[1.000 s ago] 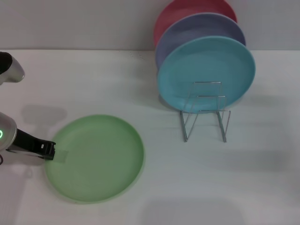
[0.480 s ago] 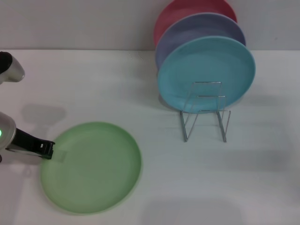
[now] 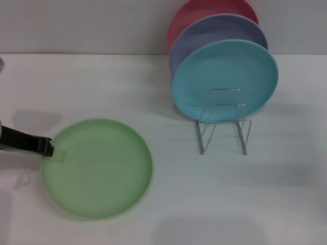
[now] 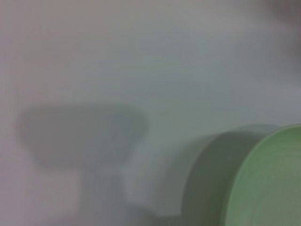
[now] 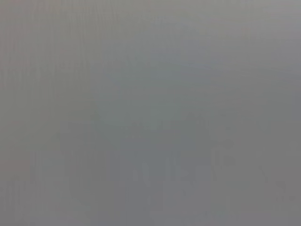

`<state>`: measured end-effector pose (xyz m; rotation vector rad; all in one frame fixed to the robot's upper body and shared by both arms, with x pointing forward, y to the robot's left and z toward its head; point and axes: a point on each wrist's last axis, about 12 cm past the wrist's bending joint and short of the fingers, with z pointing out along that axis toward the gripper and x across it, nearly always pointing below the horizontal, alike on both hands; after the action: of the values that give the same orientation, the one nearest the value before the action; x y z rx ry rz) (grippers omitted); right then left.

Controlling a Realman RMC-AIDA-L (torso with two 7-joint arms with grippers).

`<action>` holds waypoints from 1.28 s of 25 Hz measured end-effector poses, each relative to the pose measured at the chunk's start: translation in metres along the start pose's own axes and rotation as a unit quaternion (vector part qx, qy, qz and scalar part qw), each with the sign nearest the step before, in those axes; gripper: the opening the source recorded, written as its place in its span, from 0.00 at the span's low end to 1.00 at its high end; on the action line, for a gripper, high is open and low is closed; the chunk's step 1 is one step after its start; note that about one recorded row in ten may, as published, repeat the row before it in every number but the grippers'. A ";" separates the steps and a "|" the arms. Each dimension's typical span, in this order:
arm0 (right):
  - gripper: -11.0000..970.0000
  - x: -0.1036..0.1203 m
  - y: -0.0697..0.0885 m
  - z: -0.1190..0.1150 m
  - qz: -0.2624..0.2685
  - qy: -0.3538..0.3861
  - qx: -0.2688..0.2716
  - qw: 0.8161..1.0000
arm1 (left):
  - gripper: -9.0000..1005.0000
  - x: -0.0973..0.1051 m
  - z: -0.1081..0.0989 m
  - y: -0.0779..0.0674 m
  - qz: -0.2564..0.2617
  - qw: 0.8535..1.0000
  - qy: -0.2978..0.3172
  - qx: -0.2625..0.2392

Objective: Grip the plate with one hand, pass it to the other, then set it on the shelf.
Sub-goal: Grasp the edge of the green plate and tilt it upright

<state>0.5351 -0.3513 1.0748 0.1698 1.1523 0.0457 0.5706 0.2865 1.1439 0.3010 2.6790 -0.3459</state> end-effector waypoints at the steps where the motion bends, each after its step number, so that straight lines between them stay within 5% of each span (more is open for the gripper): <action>1: 0.77 0.000 0.000 0.000 0.000 0.000 0.000 1.000 | 0.04 0.000 0.000 0.000 0.000 1.000 0.000 0.000; 7: 0.77 0.000 0.000 0.000 0.001 0.001 0.001 1.000 | 0.04 -0.008 -0.014 0.009 -0.003 0.997 -0.071 0.040; 17: 0.77 0.001 -0.002 -0.004 0.000 0.004 0.005 1.000 | 0.04 -0.014 -0.014 0.029 -0.003 0.982 -0.188 -0.005; 32: 0.77 0.003 -0.004 -0.009 -0.002 0.012 0.008 1.000 | 0.04 -0.002 0.008 0.045 0.028 0.902 -0.429 -0.036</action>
<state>0.5282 -0.3541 1.0684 0.1812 1.1777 0.0361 0.5871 0.3267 1.1290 0.1483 1.8016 -0.2733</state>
